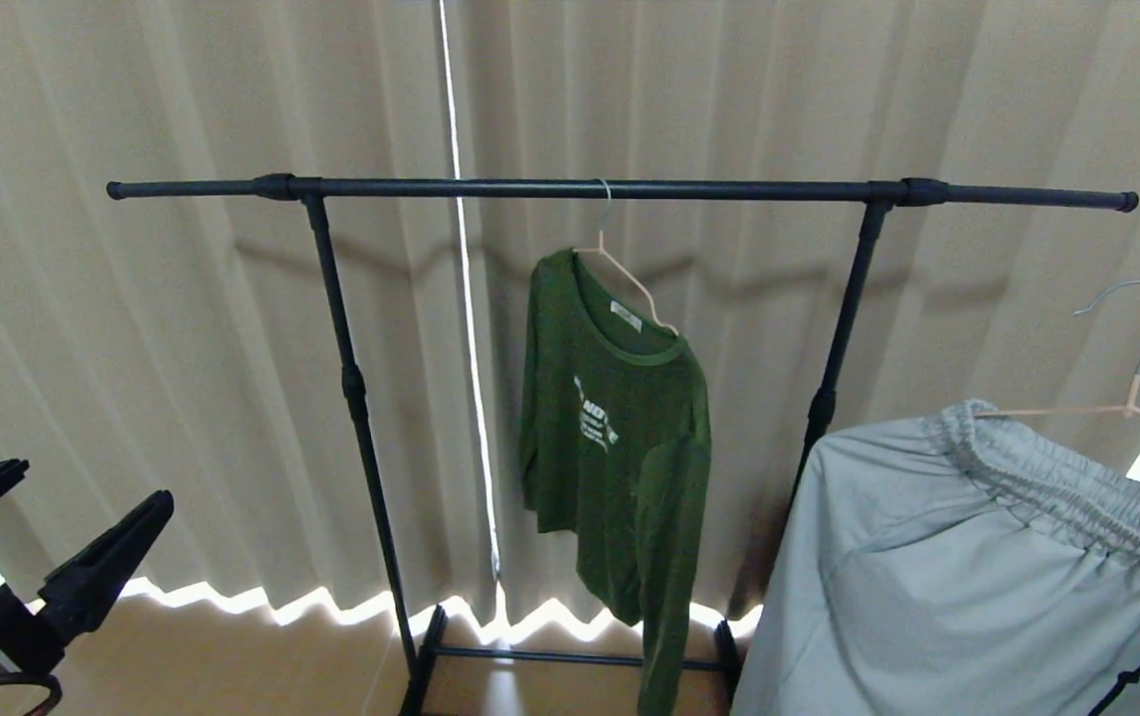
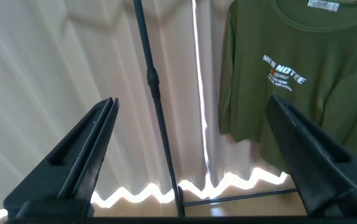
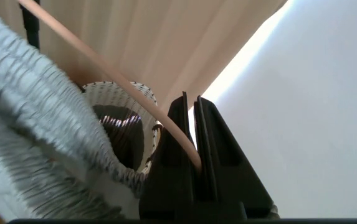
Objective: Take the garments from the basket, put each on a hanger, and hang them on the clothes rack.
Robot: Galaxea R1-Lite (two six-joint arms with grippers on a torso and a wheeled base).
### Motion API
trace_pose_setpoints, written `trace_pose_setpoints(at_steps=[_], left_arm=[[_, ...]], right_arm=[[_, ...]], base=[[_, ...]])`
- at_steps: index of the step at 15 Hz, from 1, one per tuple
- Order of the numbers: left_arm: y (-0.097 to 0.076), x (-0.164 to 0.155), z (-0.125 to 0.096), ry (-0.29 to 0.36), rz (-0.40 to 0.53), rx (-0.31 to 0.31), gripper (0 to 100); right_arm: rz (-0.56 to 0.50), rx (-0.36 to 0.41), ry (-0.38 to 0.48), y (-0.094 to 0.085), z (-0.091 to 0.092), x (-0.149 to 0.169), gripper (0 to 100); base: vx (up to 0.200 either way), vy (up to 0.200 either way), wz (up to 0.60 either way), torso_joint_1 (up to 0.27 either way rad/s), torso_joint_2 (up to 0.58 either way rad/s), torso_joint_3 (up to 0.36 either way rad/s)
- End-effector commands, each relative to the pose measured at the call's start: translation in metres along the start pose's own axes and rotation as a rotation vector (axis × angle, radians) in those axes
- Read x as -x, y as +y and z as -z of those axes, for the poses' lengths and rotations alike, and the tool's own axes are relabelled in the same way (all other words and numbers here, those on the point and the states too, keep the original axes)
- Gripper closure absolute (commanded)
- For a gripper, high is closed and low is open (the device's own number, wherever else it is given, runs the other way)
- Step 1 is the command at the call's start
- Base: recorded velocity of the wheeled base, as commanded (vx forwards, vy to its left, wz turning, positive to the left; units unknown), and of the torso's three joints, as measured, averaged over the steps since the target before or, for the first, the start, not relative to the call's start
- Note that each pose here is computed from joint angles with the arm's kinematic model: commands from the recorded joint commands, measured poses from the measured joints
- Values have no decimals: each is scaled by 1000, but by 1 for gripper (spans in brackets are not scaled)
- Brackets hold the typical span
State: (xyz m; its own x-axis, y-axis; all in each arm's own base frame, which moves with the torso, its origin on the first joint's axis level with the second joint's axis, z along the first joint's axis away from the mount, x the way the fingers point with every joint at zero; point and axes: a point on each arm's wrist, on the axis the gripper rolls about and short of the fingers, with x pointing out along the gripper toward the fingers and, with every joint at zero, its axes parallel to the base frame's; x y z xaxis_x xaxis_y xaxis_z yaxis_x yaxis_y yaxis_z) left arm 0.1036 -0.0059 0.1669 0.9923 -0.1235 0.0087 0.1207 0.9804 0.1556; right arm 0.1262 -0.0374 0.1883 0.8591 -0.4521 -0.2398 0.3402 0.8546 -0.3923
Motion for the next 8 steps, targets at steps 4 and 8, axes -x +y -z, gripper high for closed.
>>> trace_pose_setpoints(at_steps=[4, 8], left_arm=[[-3, -1, 2, 10, 24, 0, 0], [-3, -8, 5, 44, 29, 3, 0]], right_arm=[[-16, 0, -10, 1, -4, -3, 100], [-111, 17, -76, 14, -31, -13, 100]], base=[[0, 0, 0, 0, 0, 0], [0, 0, 0, 0, 0, 0]])
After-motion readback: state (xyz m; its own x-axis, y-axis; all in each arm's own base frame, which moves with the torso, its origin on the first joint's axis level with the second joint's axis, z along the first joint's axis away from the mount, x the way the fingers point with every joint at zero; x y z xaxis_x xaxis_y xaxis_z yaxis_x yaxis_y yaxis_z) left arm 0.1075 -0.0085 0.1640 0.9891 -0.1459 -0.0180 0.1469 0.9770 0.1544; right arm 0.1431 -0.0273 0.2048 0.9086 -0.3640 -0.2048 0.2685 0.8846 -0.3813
